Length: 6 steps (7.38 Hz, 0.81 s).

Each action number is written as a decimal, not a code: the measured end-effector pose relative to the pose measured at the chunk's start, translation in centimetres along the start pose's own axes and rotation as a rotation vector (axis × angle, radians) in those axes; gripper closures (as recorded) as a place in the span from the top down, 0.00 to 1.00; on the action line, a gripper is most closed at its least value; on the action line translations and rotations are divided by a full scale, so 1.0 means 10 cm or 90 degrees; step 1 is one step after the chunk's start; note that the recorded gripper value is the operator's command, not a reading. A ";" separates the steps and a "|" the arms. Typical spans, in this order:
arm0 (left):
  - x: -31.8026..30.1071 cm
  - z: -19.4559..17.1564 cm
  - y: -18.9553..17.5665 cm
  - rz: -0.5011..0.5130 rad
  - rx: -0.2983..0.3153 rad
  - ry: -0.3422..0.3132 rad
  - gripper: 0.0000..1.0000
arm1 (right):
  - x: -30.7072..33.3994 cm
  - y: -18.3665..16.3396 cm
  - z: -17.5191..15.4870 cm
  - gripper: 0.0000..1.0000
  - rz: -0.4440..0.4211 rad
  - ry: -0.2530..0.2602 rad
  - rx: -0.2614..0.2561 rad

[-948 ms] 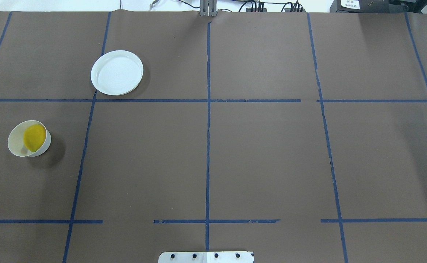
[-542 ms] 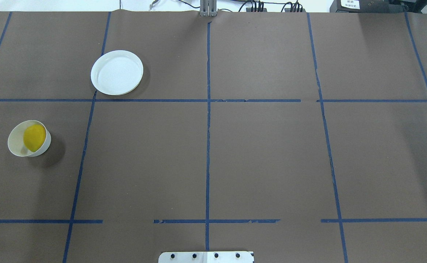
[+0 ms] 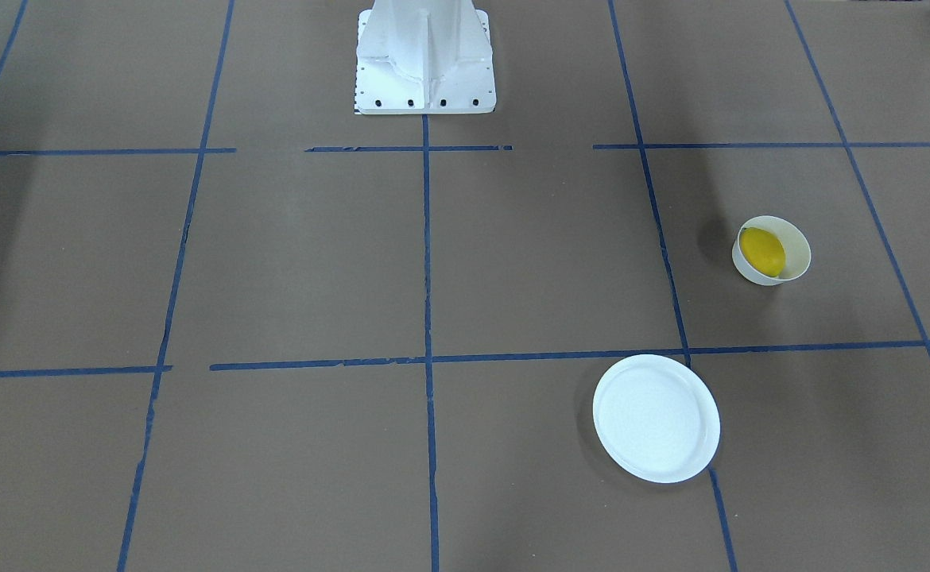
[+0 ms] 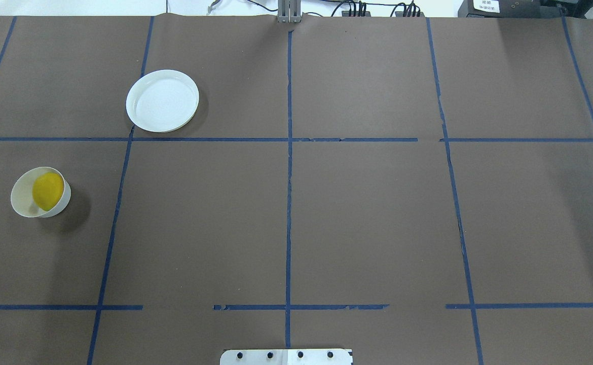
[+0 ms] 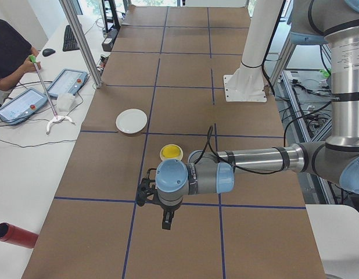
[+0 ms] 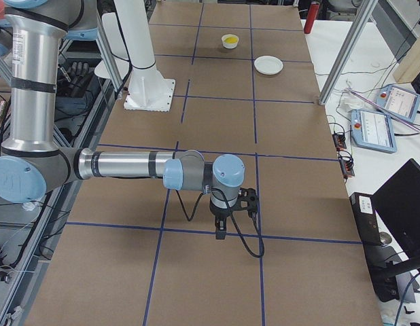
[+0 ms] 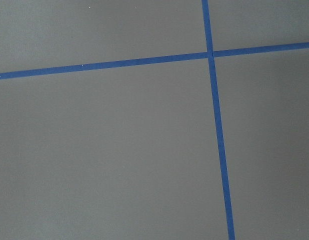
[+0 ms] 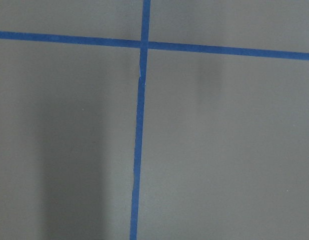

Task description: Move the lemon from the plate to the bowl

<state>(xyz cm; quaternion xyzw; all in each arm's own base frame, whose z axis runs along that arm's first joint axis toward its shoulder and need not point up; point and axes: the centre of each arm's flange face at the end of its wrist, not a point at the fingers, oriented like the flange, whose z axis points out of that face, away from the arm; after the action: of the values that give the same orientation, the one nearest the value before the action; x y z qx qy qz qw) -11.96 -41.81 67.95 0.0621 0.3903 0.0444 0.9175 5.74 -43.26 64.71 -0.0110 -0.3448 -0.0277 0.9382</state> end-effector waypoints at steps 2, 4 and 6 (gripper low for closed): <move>0.04 -0.04 -0.05 0.009 0.007 -0.001 1.00 | 0.00 0.00 0.00 1.00 0.000 0.000 0.000; 0.04 -0.04 -0.06 0.009 0.007 -0.003 1.00 | 0.00 0.00 0.00 1.00 0.000 0.000 0.000; 0.02 -0.03 -0.07 0.003 0.004 -0.003 1.00 | 0.00 0.00 0.00 1.00 0.000 0.000 0.000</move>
<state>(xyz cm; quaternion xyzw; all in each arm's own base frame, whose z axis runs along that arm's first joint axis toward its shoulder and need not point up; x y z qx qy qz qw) -11.98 -42.41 67.51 0.0659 0.3880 0.0451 0.9182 5.74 -43.26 64.71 -0.0110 -0.3448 -0.0277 0.9382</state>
